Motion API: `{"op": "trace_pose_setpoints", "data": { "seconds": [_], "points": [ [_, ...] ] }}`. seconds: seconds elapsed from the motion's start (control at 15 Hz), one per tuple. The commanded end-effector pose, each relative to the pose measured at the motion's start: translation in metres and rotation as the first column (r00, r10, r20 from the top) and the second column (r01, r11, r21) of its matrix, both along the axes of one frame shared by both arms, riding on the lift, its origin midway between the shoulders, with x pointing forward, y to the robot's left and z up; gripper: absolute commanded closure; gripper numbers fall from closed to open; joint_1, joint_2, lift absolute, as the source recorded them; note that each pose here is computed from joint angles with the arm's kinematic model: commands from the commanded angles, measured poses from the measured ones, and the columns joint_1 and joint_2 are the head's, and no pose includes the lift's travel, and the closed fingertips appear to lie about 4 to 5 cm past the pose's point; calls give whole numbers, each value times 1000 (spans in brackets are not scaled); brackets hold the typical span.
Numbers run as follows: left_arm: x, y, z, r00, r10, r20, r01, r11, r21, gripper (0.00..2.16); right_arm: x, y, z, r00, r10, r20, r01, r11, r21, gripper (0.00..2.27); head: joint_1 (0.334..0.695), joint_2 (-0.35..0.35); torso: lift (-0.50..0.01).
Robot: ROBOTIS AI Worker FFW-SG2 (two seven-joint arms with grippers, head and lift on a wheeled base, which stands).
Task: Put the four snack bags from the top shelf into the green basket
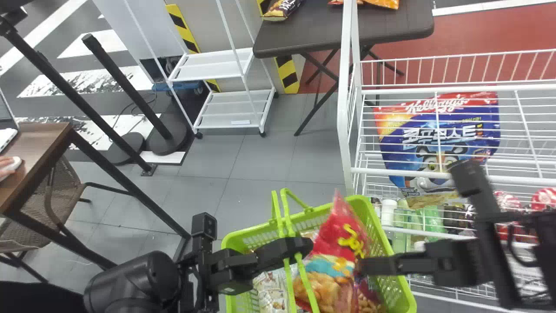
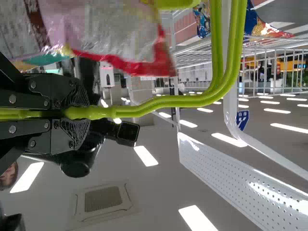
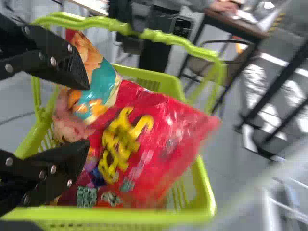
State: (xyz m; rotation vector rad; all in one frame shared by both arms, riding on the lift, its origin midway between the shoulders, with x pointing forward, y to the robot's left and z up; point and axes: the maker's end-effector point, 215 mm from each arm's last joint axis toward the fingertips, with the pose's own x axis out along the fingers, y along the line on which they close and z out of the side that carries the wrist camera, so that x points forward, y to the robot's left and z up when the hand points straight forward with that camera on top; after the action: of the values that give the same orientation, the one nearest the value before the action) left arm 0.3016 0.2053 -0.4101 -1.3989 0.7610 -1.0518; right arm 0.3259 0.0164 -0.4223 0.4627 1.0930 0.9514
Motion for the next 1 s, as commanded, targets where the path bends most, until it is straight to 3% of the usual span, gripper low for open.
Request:
{"op": "trace_pose_setpoints", "data": {
  "seconds": [0.0,0.13,0.33,0.53,0.73,0.93],
  "points": [
    [0,1,2,1000,0,4,0,1000,-9,2145,17,-37,30,995,-96,38,94,994,64,26,695,350,0],
    [0,1,2,1000,1,3,-1,1000,-9,2145,25,-64,37,984,-165,62,161,985,67,26,695,350,0],
    [-1,3,-1,1000,6,-2,-6,1000,-8,2145,75,-112,26,905,-321,279,341,940,-22,29,695,258,0],
    [-1,2,-1,1000,4,-4,-4,1000,-9,2145,124,-165,20,740,-387,550,515,852,-95,29,695,172,0],
    [-2,2,-2,1000,4,-6,-4,1000,-7,2145,142,-213,21,574,-398,716,637,766,-86,33,695,74,0],
    [-2,-1,-1,1000,-3,-4,3,1000,-9,2145,135,-242,4,543,-417,729,685,722,-97,33,695,16,0]
  ]
}}
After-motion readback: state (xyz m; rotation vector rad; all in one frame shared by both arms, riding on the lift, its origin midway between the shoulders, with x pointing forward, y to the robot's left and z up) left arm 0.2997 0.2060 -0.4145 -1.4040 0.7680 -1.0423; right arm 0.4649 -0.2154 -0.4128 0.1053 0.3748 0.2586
